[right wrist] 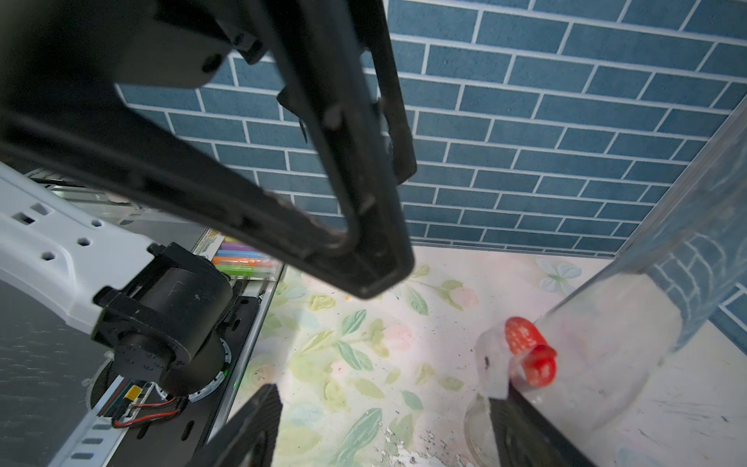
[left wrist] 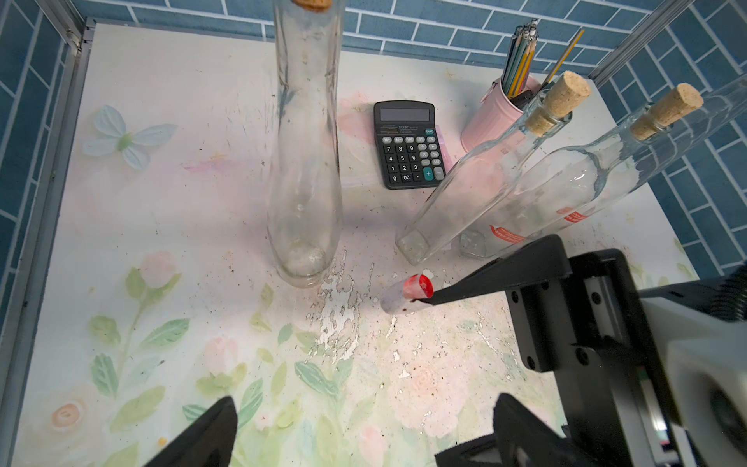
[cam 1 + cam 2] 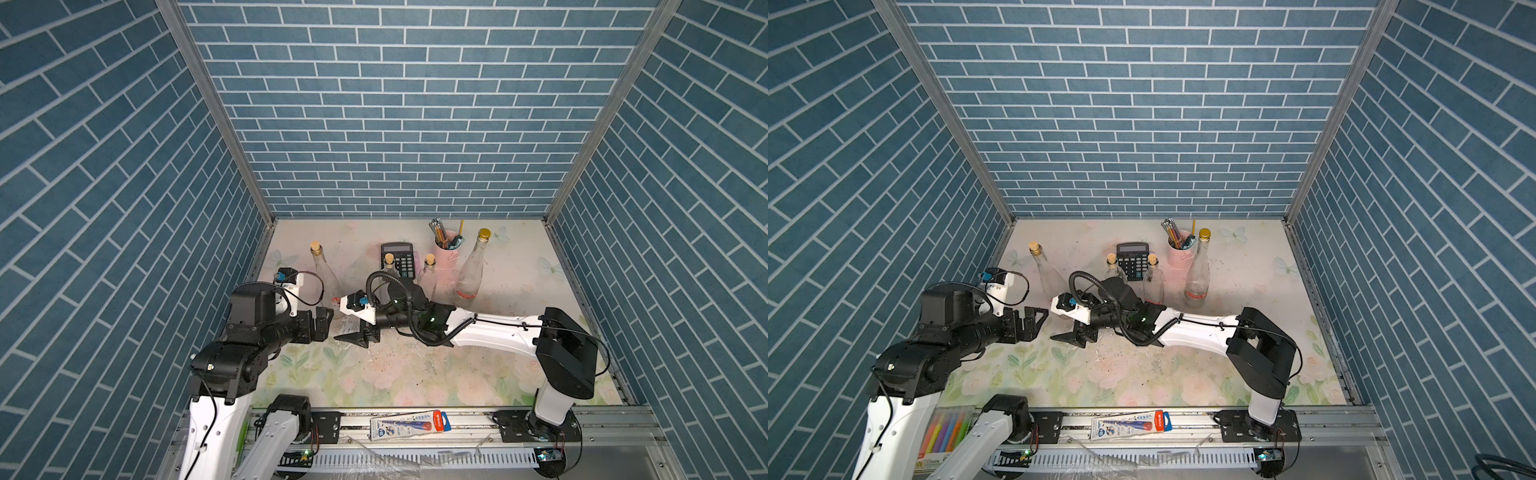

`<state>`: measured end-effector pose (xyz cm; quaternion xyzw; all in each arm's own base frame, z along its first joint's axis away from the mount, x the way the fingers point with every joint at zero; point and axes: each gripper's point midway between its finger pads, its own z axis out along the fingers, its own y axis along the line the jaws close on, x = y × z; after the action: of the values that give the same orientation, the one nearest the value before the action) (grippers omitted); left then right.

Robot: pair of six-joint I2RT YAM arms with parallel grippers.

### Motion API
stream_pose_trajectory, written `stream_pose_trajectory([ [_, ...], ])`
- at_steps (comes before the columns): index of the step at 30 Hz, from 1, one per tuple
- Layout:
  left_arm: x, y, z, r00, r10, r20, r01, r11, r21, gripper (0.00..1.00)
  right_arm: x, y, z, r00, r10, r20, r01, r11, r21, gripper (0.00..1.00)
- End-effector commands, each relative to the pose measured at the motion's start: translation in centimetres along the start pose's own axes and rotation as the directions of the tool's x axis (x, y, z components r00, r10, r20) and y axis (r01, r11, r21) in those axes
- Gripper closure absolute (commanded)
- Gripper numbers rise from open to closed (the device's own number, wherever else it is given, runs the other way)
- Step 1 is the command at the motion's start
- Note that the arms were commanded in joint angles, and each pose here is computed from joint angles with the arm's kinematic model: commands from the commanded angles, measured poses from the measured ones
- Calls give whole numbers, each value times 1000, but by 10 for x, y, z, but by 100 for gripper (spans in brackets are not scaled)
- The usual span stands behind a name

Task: Remove the label from the bottle
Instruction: Place the label at the center of the board.

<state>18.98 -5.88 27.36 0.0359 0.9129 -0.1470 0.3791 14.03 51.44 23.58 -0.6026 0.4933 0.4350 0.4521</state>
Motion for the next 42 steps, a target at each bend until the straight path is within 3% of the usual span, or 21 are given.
stream_pose_trajectory([
  [1,0,-2,7,1000,-17,-9,18,1000,24,0,-33,5,-6,996,-47,76,48,999,-17,18],
  [22,1,40,50,988,-133,-83,116,976,-183,0,-36,4,-10,993,-75,90,74,997,7,18],
  [30,-6,53,44,987,-159,-30,147,960,-237,0,-26,3,-12,996,-68,57,67,998,8,18],
  [36,-20,35,26,995,-94,20,96,984,-149,0,-13,-1,-6,999,-41,17,41,999,5,18],
  [42,-26,2,24,998,-69,11,69,997,36,1,-11,0,-1,999,-45,8,45,999,-17,18],
])
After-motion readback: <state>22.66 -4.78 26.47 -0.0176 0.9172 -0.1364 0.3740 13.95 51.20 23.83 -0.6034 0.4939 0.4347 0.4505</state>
